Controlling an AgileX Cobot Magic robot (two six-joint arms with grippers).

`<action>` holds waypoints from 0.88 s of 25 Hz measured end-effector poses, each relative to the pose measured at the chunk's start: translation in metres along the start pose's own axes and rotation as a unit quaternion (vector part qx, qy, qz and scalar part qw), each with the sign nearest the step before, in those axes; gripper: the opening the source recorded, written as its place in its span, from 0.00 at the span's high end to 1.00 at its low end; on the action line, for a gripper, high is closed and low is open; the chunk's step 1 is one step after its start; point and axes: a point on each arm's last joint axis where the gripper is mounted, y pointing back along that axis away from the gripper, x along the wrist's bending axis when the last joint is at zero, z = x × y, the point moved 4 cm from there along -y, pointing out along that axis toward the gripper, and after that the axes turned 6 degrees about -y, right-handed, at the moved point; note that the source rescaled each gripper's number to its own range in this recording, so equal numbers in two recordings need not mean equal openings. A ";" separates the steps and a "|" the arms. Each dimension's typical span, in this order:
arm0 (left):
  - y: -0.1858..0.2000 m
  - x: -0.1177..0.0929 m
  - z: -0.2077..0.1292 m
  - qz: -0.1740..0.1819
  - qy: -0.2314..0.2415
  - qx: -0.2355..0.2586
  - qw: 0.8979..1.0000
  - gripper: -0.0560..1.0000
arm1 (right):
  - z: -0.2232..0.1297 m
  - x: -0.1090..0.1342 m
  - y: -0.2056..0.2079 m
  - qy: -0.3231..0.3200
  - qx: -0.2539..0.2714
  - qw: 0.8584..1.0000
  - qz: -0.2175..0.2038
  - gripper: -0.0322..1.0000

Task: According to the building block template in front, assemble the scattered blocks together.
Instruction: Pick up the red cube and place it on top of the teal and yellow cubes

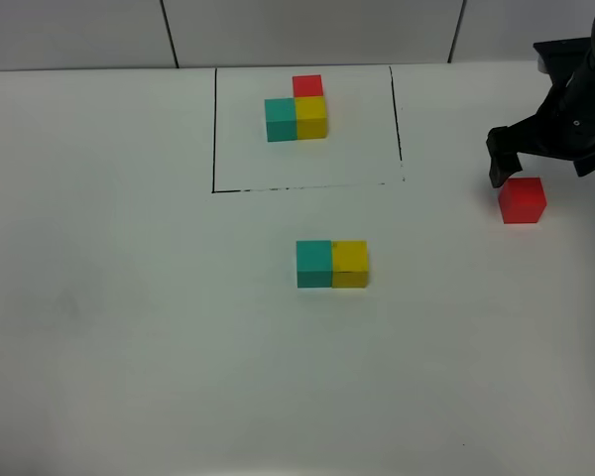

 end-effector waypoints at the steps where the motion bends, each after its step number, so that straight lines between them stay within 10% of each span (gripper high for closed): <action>1: 0.000 0.000 0.000 0.000 0.000 0.000 1.000 0.19 | 0.000 0.000 -0.005 0.000 0.003 1.000 0.000 0.03; 16: 0.000 0.000 0.000 0.000 0.000 0.000 1.000 0.19 | -0.004 -0.002 -0.049 -0.002 0.021 1.000 -0.003 0.13; 19: 0.000 0.000 0.000 0.000 0.000 0.000 1.000 0.19 | -0.003 -0.003 -0.049 -0.001 0.018 1.000 -0.003 0.35; 22: 0.000 0.000 0.000 0.000 0.000 0.000 1.000 0.19 | -0.003 -0.003 -0.049 -0.004 0.017 1.000 -0.003 0.81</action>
